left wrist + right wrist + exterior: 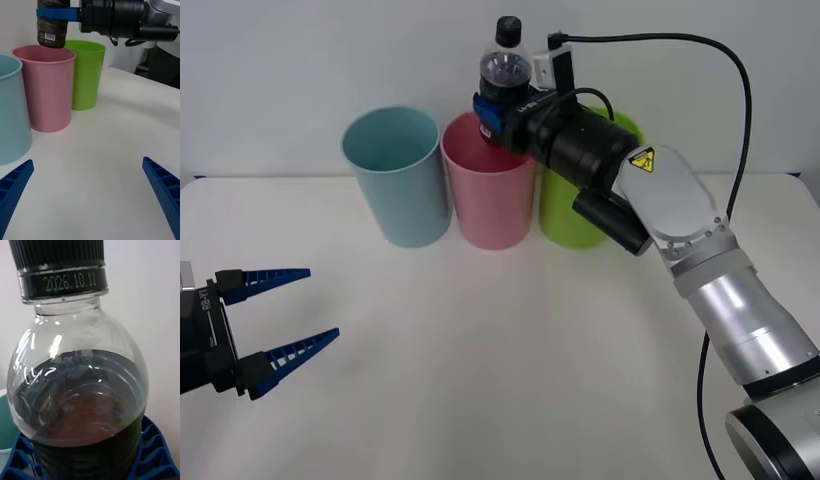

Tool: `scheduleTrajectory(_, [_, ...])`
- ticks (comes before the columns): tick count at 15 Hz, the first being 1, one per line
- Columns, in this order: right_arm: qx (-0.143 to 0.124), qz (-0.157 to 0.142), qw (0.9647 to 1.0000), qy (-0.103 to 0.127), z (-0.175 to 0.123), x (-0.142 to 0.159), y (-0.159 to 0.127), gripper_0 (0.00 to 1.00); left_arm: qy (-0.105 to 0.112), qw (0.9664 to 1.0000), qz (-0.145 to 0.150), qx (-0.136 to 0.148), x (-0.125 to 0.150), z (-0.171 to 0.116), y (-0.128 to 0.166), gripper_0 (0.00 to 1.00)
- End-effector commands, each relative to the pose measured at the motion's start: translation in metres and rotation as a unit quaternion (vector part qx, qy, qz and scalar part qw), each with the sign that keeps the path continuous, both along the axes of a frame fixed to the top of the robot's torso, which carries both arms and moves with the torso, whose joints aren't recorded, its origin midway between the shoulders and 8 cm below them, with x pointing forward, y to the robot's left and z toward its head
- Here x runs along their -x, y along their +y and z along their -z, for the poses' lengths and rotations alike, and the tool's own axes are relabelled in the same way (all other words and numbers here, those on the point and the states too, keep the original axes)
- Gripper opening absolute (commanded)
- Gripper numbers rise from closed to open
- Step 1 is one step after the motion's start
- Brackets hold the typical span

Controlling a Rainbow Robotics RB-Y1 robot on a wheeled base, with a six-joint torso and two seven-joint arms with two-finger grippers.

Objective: Grasp the object on the table and drop it into the matching bin: aluminum can to the light blue bin, PET bottle to the pink bin.

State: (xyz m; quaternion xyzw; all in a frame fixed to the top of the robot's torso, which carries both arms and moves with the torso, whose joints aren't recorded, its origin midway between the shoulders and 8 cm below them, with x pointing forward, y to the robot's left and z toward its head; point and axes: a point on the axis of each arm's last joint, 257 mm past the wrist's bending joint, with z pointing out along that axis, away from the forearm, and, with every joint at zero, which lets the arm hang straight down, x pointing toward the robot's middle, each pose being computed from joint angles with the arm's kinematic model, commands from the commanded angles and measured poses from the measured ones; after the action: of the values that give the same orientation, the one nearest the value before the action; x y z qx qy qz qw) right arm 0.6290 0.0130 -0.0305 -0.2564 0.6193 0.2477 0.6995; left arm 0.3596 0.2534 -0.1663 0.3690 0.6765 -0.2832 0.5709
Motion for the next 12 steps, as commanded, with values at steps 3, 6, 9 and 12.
scheduleTrajectory(3, [0.0, 0.001, 1.0, 0.001, 0.0007, -0.0004, -0.0003, 0.95, 0.0, 1.0, 0.0, 0.0, 0.0, 0.0, 0.0, 1.0])
scheduleTrajectory(6, [0.001, 0.001, 1.0, -0.001, 0.0007, -0.0004, -0.0003, 1.0, 0.0, 1.0, 0.0, 0.0, 0.0, 0.0, 0.0, 1.0])
scheduleTrajectory(9, [0.002, 0.001, 1.0, -0.001, 0.0007, -0.0004, -0.0003, 1.0, 0.0, 1.0, 0.0, 0.0, 0.0, 0.0, 0.0, 1.0])
scheduleTrajectory(12, [0.002, 0.001, 1.0, -0.001, 0.0007, -0.0004, -0.0003, 1.0, 0.0, 1.0, 0.0, 0.0, 0.0, 0.0, 0.0, 1.0])
